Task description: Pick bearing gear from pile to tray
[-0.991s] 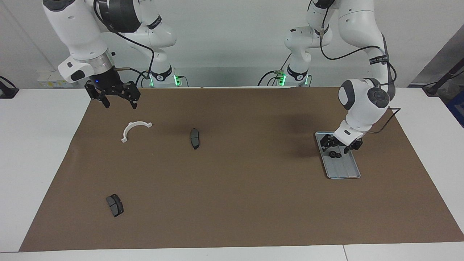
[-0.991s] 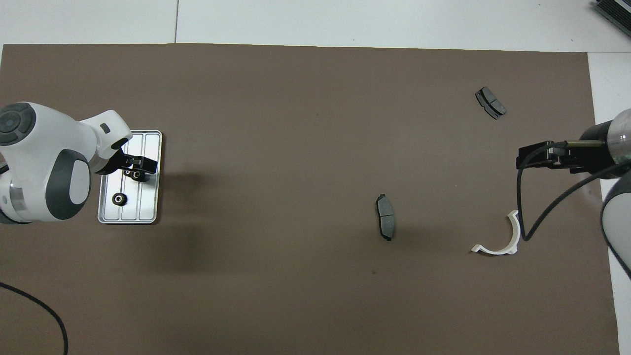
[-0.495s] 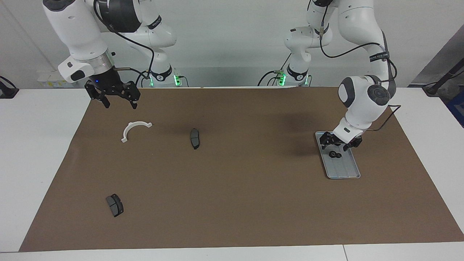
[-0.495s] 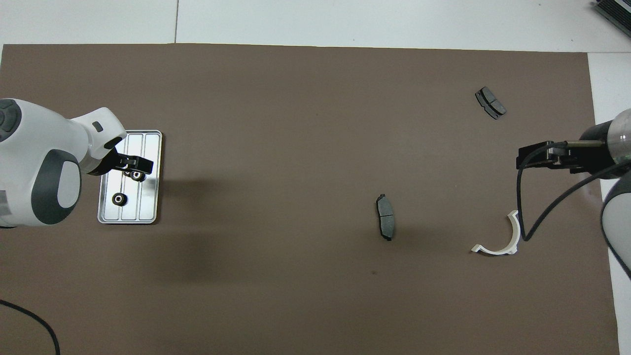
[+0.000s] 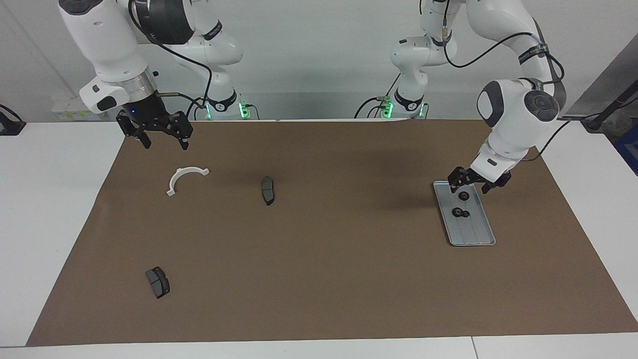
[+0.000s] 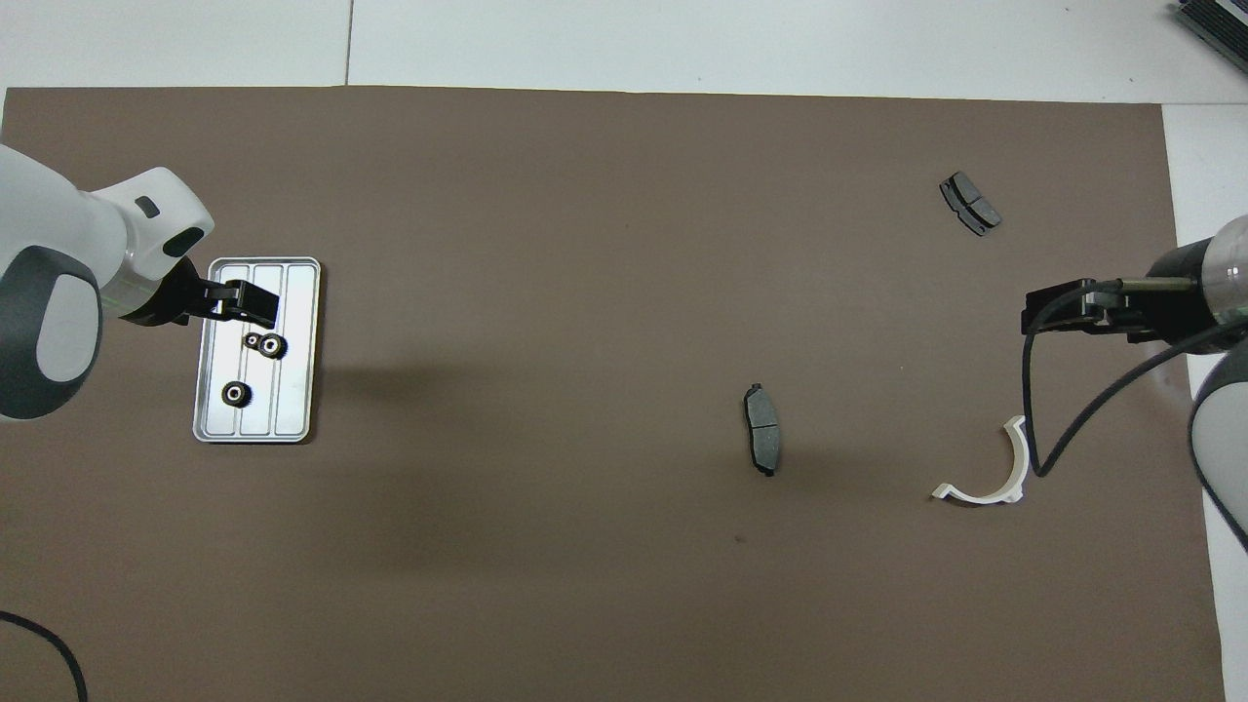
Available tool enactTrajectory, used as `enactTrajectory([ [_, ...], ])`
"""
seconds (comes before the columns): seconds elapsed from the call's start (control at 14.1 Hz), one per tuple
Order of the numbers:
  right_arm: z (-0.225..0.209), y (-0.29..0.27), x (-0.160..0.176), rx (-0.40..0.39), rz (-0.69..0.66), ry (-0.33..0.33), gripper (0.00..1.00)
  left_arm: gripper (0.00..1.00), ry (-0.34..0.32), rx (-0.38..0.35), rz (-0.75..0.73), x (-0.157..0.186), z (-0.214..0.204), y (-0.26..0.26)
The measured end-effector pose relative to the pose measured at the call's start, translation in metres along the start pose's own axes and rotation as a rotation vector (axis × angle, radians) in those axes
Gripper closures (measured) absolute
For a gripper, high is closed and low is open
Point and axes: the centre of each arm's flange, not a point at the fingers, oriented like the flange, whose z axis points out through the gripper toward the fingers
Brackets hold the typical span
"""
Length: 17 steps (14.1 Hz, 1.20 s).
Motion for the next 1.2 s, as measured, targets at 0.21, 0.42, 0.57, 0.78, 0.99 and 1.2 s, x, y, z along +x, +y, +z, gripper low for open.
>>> enactTrajectory([
  [0.21, 0.0, 0.0, 0.0, 0.0, 0.0, 0.0, 0.0, 0.0, 0.023, 0.003, 0.005, 0.001, -0.032, 0.006],
  [0.42, -0.002, 0.0, 0.0, 0.0, 0.0, 0.003, 0.0, 0.0, 0.045, 0.006, 0.005, -0.003, -0.049, 0.007],
  [0.57, -0.004, 0.001, 0.001, 0.0, 0.001, 0.008, 0.0, 0.0, 0.046, 0.006, 0.005, -0.003, -0.049, 0.007],
  [0.78, -0.004, 0.001, 0.001, 0.0, 0.001, 0.009, 0.0, 0.0, 0.046, 0.006, 0.005, -0.003, -0.049, 0.007],
  [0.99, -0.006, 0.001, 0.001, -0.004, 0.0, 0.013, 0.0, 0.0, 0.046, 0.006, 0.005, -0.003, -0.049, 0.007],
  [1.2, -0.008, 0.002, 0.001, -0.016, -0.002, 0.019, 0.0, 0.0, 0.047, 0.006, 0.005, -0.003, -0.049, 0.007],
])
